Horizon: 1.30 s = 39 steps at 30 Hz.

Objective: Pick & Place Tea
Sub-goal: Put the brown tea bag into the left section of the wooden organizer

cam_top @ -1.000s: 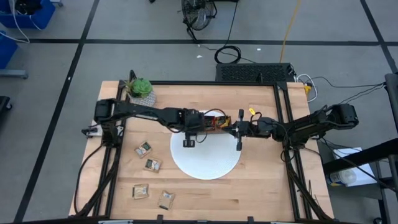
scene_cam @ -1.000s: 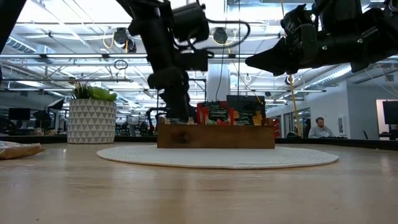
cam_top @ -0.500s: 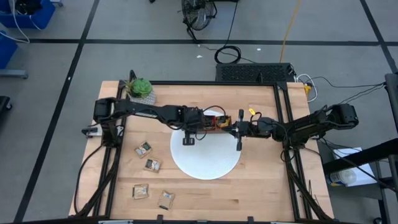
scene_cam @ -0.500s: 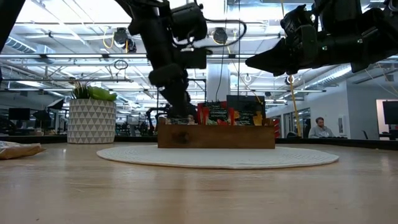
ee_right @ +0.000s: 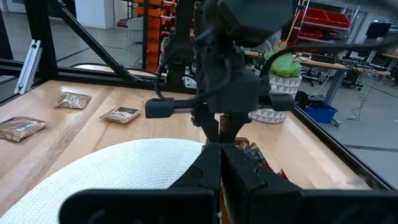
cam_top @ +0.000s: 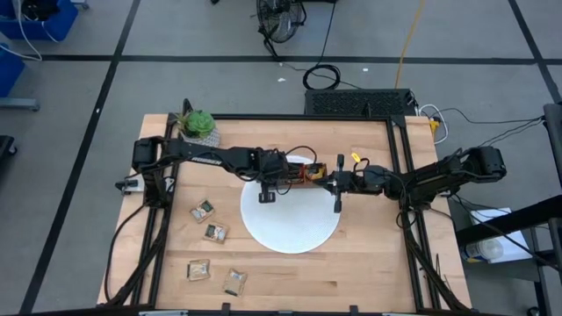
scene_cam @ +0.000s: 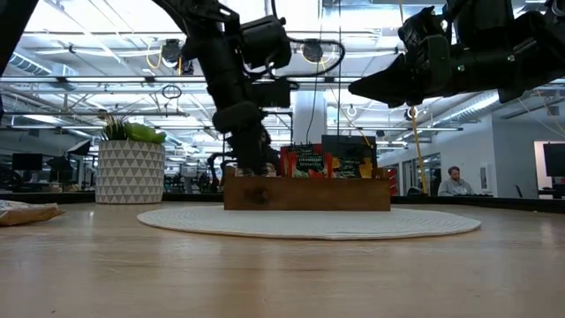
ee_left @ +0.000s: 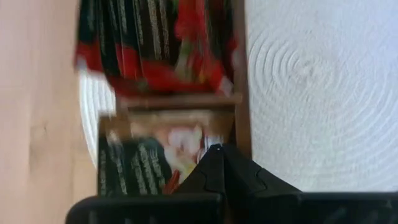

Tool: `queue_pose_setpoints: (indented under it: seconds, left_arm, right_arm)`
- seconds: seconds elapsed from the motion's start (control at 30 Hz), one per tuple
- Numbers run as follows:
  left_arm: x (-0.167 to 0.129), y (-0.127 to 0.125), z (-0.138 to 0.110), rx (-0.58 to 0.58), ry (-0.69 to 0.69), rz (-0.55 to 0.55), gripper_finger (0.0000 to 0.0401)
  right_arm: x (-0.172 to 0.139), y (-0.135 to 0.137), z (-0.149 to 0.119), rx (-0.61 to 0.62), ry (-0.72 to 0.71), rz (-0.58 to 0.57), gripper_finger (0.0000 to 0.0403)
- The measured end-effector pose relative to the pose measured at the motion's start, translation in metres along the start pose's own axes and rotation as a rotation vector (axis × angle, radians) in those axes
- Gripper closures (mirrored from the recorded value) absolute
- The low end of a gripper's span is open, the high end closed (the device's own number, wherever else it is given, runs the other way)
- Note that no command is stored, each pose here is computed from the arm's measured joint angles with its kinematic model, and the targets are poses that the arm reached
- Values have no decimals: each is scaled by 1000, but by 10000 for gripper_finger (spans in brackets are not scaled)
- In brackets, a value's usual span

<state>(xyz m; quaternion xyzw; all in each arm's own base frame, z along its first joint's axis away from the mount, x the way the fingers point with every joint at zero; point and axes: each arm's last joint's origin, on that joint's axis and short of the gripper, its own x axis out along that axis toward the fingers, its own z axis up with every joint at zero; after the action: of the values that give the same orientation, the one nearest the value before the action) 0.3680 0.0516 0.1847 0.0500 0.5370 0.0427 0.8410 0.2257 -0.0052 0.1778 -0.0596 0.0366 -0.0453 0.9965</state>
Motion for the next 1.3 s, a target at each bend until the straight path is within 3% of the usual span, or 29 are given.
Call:
queue_pose_setpoints:
  seconds: [0.7, 0.93, 1.3]
  left_arm:
    - [23, 0, -22, -122, 32, -14, 401]
    - [45, -3, -27, -143, 84, 61, 400]
    - [33, -22, -17, -59, 123, 264, 397]
  right_arm:
    - [0, 0, 1, 1, -8, -1, 403]
    - [0, 0, 1, 1, -12, -2, 403]
    - [0, 0, 1, 1, -9, -1, 403]
